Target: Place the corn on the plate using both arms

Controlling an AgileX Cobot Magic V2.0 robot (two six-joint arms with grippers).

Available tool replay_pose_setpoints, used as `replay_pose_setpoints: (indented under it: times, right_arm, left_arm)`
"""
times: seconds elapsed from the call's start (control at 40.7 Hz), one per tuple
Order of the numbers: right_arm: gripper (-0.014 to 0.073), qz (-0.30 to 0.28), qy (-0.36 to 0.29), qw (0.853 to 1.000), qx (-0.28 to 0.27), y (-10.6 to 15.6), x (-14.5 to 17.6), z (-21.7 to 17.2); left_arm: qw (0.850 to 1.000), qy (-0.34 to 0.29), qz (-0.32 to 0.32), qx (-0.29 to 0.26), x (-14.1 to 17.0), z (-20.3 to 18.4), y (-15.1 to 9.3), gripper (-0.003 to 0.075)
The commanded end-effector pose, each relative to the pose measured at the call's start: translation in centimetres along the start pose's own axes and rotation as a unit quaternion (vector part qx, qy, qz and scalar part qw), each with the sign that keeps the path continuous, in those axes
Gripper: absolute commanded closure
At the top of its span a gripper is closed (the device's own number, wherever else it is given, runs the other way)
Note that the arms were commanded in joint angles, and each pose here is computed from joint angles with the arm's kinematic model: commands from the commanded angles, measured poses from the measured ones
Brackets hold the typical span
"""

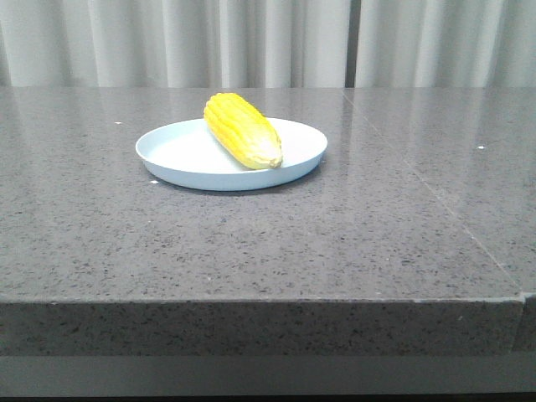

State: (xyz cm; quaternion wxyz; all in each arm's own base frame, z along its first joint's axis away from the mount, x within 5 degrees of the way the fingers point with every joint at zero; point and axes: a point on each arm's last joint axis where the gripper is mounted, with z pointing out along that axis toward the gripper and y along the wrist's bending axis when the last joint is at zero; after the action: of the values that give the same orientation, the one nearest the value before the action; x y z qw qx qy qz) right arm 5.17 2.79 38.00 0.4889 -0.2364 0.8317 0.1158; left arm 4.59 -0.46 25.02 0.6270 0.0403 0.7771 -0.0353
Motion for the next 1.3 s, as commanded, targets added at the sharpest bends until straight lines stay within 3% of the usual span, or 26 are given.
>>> replay_pose_setpoints:
  times: [0.0, 0.32, 1.278]
  right_arm:
    - [0.0665, -0.003, -0.041, 0.999, 0.006, -0.1, -1.1, -0.3]
    - [0.0665, -0.003, -0.042, 0.999, 0.006, -0.1, -1.1, -0.3]
    - [0.0665, -0.003, -0.043, 0.999, 0.006, -0.1, -1.1, -0.3]
  left_arm:
    - [0.996, -0.089, -0.024, -0.001, 0.6, 0.5, 0.0, 0.0741]
    - [0.988, -0.153, -0.025, -0.024, 4.1, 1.8, 0.3, 0.0741]
    - [0.984, -0.173, 0.015, -0.031, 3.8, 1.8, 0.3, 0.0741]
